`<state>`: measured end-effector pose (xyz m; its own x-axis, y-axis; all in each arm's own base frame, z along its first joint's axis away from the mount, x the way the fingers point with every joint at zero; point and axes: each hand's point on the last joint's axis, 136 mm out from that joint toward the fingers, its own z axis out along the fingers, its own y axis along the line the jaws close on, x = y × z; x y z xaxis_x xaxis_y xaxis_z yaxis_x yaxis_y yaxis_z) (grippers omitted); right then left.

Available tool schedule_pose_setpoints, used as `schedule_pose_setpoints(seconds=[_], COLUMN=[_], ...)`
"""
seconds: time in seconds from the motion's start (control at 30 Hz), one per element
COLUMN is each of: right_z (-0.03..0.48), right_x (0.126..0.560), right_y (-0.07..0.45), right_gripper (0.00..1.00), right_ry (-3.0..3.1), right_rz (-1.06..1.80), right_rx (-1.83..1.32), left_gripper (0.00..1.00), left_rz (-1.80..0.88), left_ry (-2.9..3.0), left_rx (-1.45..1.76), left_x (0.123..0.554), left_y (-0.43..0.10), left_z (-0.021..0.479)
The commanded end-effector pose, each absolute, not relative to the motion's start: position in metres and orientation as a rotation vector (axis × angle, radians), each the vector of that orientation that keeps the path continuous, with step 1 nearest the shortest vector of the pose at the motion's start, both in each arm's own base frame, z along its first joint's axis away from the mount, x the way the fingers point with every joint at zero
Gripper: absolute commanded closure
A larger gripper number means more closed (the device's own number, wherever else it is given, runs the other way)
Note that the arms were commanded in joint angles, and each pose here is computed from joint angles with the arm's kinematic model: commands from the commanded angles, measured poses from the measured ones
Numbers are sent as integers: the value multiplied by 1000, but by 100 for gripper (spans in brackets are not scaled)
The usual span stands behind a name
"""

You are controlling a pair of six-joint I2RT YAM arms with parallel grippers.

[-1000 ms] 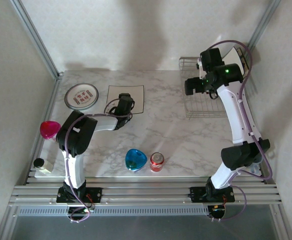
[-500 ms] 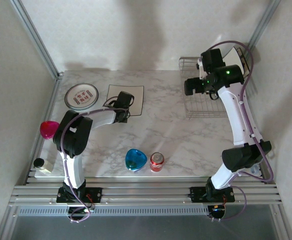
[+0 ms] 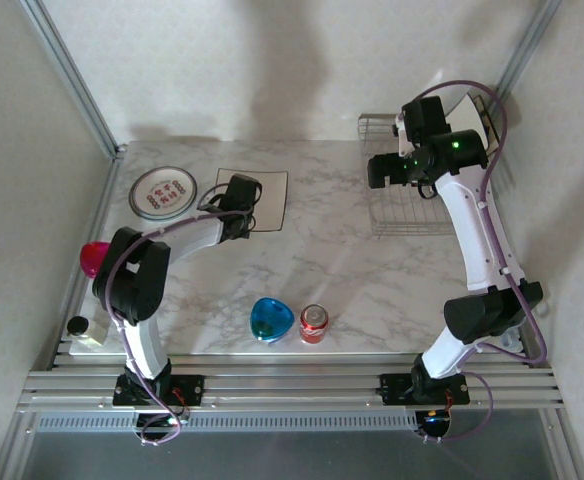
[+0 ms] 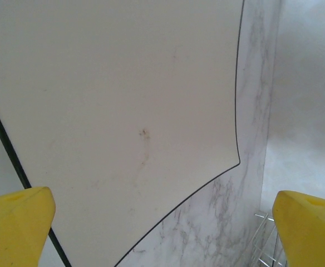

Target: Unload the plates from the dish rack

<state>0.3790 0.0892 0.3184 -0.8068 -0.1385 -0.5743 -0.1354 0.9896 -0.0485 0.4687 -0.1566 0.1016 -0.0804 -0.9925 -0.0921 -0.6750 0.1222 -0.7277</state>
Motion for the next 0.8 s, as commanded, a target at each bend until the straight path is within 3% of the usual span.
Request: schedule_pose_setpoints(seconds=[0.0, 0.27, 0.4, 0.57, 0.77], right_z=[332, 343, 339, 326, 310], right_x=[375, 398, 415, 437, 456], right_y=[87, 44, 15, -20, -59], right_gripper=[1, 1, 1, 1, 1], right_ry=[2482, 2474, 2479, 2483, 2497], right_rz=[-2, -77, -133, -138, -133], right_rx=[-178, -86, -27, 70, 174], left_gripper=[0, 0, 0, 0, 0], left_rz=[-661, -409, -44, 259, 100], left_ry=[1808, 1915, 2005, 2186, 2283], left_rx=[-1497, -532, -226, 65, 24], left_x=[470, 488, 465, 444, 452], left_y=[-145, -132, -98, -71, -54], left_z=[140, 278, 317, 310, 273])
